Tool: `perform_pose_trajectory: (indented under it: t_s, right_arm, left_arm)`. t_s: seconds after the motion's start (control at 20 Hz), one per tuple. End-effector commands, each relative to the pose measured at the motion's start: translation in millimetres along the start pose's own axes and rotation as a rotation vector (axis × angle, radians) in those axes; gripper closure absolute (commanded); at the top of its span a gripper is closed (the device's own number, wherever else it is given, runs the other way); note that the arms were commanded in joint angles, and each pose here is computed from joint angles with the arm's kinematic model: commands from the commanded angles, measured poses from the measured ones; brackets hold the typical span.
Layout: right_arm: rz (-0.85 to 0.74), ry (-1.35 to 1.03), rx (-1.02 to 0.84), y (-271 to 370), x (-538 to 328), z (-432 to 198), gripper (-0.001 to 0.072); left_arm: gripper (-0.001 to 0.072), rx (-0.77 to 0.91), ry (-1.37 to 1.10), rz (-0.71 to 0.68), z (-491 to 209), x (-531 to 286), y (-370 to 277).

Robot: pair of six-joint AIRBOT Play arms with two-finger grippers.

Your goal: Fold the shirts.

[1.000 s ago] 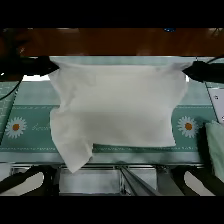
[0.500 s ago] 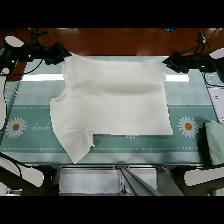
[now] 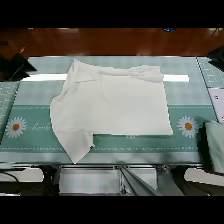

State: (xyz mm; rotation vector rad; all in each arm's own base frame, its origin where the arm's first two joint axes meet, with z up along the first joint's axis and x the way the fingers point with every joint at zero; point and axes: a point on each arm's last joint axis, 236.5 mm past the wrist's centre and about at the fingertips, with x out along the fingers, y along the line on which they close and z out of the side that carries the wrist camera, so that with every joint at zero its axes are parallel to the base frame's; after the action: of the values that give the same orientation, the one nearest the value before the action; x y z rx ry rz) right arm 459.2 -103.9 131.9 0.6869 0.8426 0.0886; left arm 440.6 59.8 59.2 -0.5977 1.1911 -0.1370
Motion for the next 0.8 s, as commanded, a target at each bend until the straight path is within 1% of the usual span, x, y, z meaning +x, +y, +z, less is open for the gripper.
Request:
perform_pose_trajectory:
  t_s: [0.0, 0.1, 0.15, 0.25, 0.35, 0.45, 0.65, 0.75]
  right_arm:
    - [-0.083, -0.023, 0.045, -29, -41, -56, 0.0306]
    - [-0.091, 0.015, 0.075, -37, -36, -113, 0.0306]
    - [-0.068, 0.036, 0.097, -33, -33, -140, 0.0306]
    - [0.021, 0.026, 0.117, -14, -30, -175, 0.0306]
    - [0.056, 0.01, 0.135, -4, -31, -194, 0.0306]
    - [0.062, 0.028, 0.131, -2, -31, -206, 0.0306]
    - [0.066, 0.029, 0.131, -1, -31, -206, 0.0306]
    - [0.067, 0.031, 0.131, -1, -32, -207, 0.0306]
  left_arm:
    - [0.0199, -0.121, -0.012, 0.078, -87, -9, 56]
    - [0.02, -0.25, 0.032, 0.075, -159, 10, 81]
    - [0.0199, -0.306, 0.068, 0.034, -194, 21, 83]
    - [0.0199, -0.383, 0.086, -0.076, -234, 35, 75]
    - [0.0199, -0.442, 0.097, -0.128, -253, 40, 75]
    - [0.0199, -0.462, 0.095, -0.119, -256, 46, 78]
    - [0.02, -0.433, 0.133, -0.119, -258, 62, 72]
    - [0.02, -0.403, 0.144, -0.097, -257, 74, 72]
